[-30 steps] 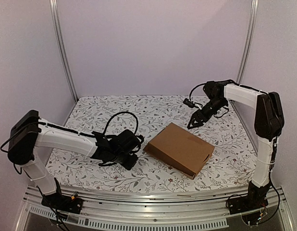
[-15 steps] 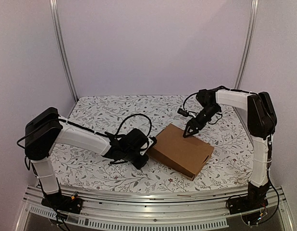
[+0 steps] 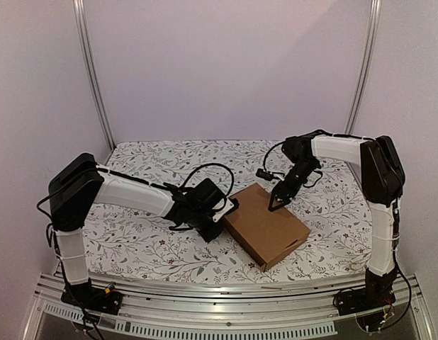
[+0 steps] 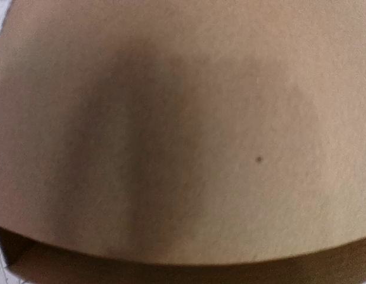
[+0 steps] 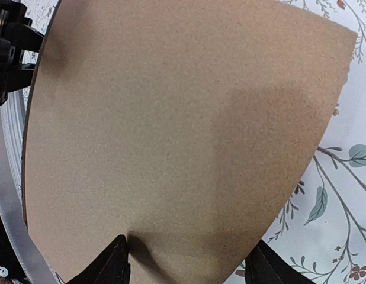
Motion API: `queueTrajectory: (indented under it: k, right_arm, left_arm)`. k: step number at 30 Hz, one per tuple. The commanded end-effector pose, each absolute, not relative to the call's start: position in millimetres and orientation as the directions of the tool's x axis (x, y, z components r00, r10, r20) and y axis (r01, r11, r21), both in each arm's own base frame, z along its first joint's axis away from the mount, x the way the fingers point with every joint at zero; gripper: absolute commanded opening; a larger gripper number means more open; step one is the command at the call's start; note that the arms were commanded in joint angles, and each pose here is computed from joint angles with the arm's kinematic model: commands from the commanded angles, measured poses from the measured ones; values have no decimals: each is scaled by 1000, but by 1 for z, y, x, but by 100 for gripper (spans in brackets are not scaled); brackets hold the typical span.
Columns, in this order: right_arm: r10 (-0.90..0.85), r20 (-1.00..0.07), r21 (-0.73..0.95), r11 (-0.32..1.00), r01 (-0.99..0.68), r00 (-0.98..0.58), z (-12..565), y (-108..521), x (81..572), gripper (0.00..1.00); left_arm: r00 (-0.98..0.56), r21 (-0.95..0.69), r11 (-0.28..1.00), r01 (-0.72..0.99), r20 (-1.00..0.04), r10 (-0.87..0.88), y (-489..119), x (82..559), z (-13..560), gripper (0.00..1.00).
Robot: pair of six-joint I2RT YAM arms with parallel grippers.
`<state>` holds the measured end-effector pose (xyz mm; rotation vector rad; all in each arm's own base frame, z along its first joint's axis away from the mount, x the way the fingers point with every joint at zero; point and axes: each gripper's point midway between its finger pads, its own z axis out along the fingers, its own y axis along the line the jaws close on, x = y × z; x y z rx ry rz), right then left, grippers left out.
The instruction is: Fold the paper box
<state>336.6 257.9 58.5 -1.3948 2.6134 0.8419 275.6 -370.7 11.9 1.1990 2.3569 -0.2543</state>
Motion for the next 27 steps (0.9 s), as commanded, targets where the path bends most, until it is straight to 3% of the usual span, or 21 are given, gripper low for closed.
queueTrajectory:
  k: [1, 8, 13, 20, 23, 27]
  right_arm:
    - [-754, -310, 467, 410, -784, -579, 73, 261, 319, 65]
    - [-740, -359, 435, 406, -804, -568, 90, 265, 326, 66]
    - [-744, -348, 434, 411, -802, -570, 85, 265, 329, 67]
    - [-773, -301, 484, 381, -788, -559, 65, 273, 317, 67]
    - [-810, -281, 486, 343, -804, -515, 55, 281, 304, 66]
    - [-829, -283, 484, 310, -819, -482, 52, 293, 296, 65]
  left_arm:
    - [-526, 38, 650, 759, -552, 647, -347, 269, 50, 17]
    - [-595, 81, 729, 680, -521, 612, -292, 270, 55, 17]
    - [-611, 63, 738, 672, -518, 600, -291, 286, 43, 17]
    - [-526, 10, 672, 740, -614, 588, -350, 319, 54, 13]
    - [-443, -10, 586, 811, -665, 602, -389, 330, 72, 11]
    - [-395, 25, 531, 847, -639, 660, -411, 343, 68, 9]
